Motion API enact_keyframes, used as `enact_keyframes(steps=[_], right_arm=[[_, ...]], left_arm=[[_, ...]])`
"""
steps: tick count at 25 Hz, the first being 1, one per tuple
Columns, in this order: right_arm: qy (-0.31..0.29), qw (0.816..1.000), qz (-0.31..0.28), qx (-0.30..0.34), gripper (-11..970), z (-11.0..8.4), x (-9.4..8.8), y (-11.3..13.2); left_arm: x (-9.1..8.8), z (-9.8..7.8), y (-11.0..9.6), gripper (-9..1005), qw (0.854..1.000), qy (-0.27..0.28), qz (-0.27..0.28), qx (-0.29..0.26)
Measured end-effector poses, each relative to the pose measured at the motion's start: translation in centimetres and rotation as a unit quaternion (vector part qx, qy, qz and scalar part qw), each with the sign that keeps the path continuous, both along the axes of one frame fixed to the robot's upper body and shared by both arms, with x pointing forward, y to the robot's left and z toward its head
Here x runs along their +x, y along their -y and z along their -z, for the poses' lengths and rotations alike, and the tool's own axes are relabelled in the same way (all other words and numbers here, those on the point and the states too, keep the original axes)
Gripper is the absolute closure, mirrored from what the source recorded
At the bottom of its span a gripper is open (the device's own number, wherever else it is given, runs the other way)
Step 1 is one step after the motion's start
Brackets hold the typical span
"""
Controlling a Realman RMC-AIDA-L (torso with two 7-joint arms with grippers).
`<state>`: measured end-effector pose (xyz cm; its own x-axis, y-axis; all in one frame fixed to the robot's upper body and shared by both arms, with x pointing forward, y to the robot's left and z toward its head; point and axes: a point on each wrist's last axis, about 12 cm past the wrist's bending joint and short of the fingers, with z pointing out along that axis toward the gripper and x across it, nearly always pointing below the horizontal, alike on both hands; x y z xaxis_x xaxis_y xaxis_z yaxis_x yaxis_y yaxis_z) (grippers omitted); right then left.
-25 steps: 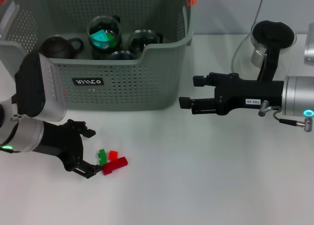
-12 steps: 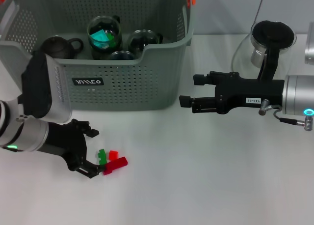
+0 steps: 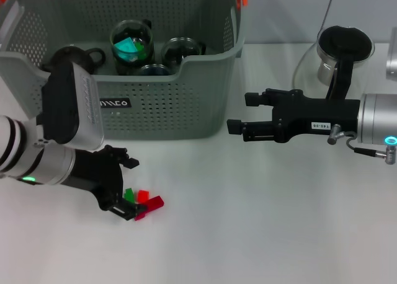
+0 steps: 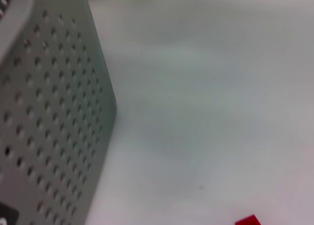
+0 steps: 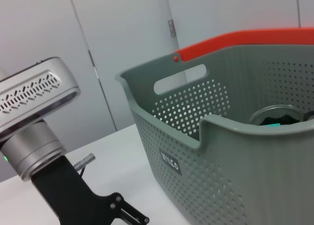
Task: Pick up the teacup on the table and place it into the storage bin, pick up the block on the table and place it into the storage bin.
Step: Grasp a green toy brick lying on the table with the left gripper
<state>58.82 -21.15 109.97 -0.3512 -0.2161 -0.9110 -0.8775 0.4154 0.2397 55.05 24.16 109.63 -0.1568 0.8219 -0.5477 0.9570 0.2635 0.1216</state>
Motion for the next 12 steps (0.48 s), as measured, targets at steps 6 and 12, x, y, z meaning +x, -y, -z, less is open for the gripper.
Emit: enact_keyframes(steps=[6, 12], right_arm=[[-0.001, 1.0, 0.001, 0.0, 45, 0.0, 0.0, 0.1], [0.0, 1.0, 0.002, 0.002, 44, -0.1, 0.1, 0.0]], left_arm=[[0.4, -0.7, 0.3, 81, 1.0, 0.011, 0.003, -0.001], [0.3, -0.9, -0.7, 92, 1.0, 0.012, -0.006, 0.013]])
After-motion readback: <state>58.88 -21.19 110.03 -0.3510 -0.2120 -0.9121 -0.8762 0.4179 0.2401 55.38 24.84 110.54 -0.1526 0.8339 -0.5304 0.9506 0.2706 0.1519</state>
